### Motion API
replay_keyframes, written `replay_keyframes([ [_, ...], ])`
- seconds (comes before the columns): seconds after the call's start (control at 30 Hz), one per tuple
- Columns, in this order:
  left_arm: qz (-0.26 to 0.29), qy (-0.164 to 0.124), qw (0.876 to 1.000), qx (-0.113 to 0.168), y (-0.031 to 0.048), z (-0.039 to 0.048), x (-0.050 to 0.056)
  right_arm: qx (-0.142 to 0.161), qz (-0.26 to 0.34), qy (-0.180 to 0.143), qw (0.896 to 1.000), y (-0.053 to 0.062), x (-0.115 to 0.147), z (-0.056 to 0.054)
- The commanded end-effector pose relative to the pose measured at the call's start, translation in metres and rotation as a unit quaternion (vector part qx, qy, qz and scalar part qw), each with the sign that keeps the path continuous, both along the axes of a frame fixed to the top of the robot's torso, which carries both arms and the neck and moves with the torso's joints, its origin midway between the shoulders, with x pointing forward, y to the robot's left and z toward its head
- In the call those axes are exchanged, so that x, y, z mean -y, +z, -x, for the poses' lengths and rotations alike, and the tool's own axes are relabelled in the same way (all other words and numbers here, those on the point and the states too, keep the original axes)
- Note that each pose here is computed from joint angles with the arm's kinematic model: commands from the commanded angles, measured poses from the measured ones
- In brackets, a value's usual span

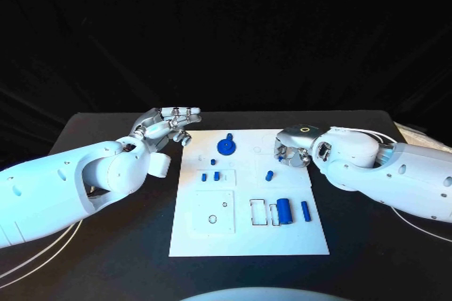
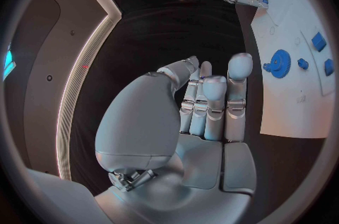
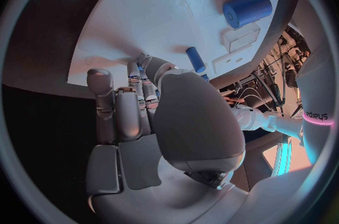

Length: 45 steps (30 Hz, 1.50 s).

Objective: Assemble the parts on the task board

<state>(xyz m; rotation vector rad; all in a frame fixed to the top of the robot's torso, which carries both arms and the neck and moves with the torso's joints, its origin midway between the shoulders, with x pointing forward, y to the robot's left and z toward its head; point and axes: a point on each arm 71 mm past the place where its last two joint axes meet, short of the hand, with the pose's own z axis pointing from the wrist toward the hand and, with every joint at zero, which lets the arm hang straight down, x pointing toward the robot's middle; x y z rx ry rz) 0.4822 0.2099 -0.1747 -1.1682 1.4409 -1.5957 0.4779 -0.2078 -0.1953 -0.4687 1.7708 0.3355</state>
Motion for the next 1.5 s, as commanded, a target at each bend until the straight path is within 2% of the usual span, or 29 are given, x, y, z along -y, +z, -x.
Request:
replay_keyframes([
  [0.03,0.008,-0.005,1.000,0.001,0.0010,0.0006,0.001,0.010,-0.022,0.007,1.000,-0.001,-0.003,0.005],
  [0.37,0.008,-0.005,1.000,-0.005,-0.0004,-0.0003,0.001,0.029,-0.049,-0.013,0.998,0.013,0.003,0.009],
  [0.63,0.006,-0.003,1.000,-0.008,-0.0013,-0.0013,-0.001,0.033,-0.057,-0.008,0.998,0.021,0.001,0.015],
  [0.83,0.006,-0.002,1.000,-0.009,-0.0019,-0.0017,-0.001,0.030,-0.081,0.014,0.996,0.029,-0.012,0.029],
  [1.03,0.009,-0.002,1.000,-0.012,-0.0034,-0.0015,0.000,0.011,-0.122,0.055,0.991,0.035,-0.042,0.048],
  [1.27,0.012,-0.004,1.000,-0.015,-0.0044,-0.0010,0.002,-0.015,-0.151,0.105,0.983,0.031,-0.078,0.071],
  [1.37,0.013,-0.005,1.000,-0.015,-0.0045,-0.0007,0.003,-0.030,-0.154,0.120,0.980,0.024,-0.090,0.077],
  [1.5,0.014,-0.008,1.000,-0.016,-0.0044,-0.0001,0.004,-0.049,-0.155,0.128,0.978,0.009,-0.101,0.079],
])
